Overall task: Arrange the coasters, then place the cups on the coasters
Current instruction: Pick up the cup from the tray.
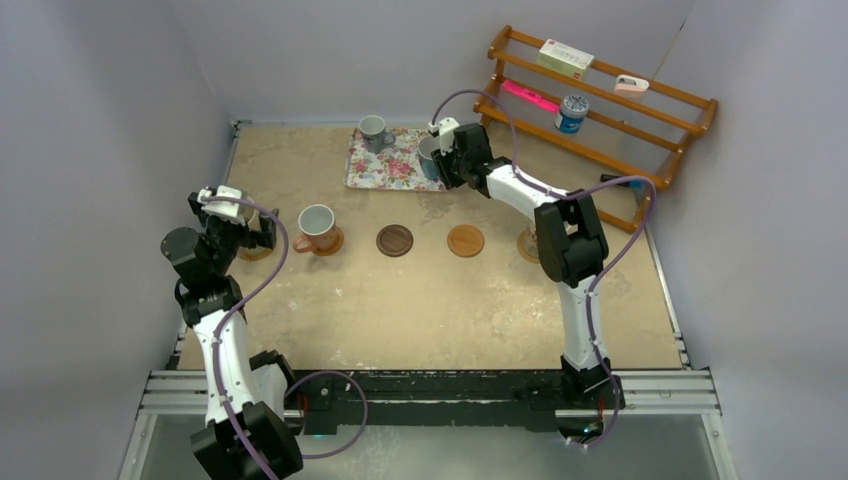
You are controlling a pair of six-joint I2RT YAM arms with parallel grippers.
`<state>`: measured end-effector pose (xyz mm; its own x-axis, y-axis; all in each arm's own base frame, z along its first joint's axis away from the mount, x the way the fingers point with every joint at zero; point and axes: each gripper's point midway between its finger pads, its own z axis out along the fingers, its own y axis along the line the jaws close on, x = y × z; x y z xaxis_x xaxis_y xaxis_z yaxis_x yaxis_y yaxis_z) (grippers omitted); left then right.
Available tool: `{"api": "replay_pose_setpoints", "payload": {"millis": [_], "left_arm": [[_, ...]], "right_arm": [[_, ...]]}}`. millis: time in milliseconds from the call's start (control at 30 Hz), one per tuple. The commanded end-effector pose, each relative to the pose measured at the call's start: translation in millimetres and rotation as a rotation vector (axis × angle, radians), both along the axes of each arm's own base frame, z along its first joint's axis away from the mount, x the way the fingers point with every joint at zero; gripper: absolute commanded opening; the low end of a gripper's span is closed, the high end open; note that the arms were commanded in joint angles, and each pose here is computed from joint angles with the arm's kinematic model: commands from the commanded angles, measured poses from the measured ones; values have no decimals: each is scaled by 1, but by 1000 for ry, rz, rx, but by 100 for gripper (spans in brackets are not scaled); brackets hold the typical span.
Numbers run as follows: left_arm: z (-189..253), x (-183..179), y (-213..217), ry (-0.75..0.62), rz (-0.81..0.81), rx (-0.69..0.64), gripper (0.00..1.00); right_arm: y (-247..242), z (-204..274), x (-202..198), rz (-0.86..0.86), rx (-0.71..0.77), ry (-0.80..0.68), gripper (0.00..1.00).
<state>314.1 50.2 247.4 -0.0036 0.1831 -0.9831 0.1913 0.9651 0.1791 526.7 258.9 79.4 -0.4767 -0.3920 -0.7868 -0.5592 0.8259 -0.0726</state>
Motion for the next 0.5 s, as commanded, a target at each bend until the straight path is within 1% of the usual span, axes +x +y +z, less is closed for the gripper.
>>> {"api": "replay_pose_setpoints", "payload": {"millis": [0, 233, 467], "left_arm": [[9, -1, -2, -38, -14, 8, 100], [8, -1, -2, -35, -13, 6, 100], [8, -1, -3, -37, -14, 7, 100]], "right_arm": [[7, 25, 2, 5, 42, -46, 39], [8, 31, 3, 11, 47, -58, 33], [8, 33, 1, 26, 44, -61, 21]]}}
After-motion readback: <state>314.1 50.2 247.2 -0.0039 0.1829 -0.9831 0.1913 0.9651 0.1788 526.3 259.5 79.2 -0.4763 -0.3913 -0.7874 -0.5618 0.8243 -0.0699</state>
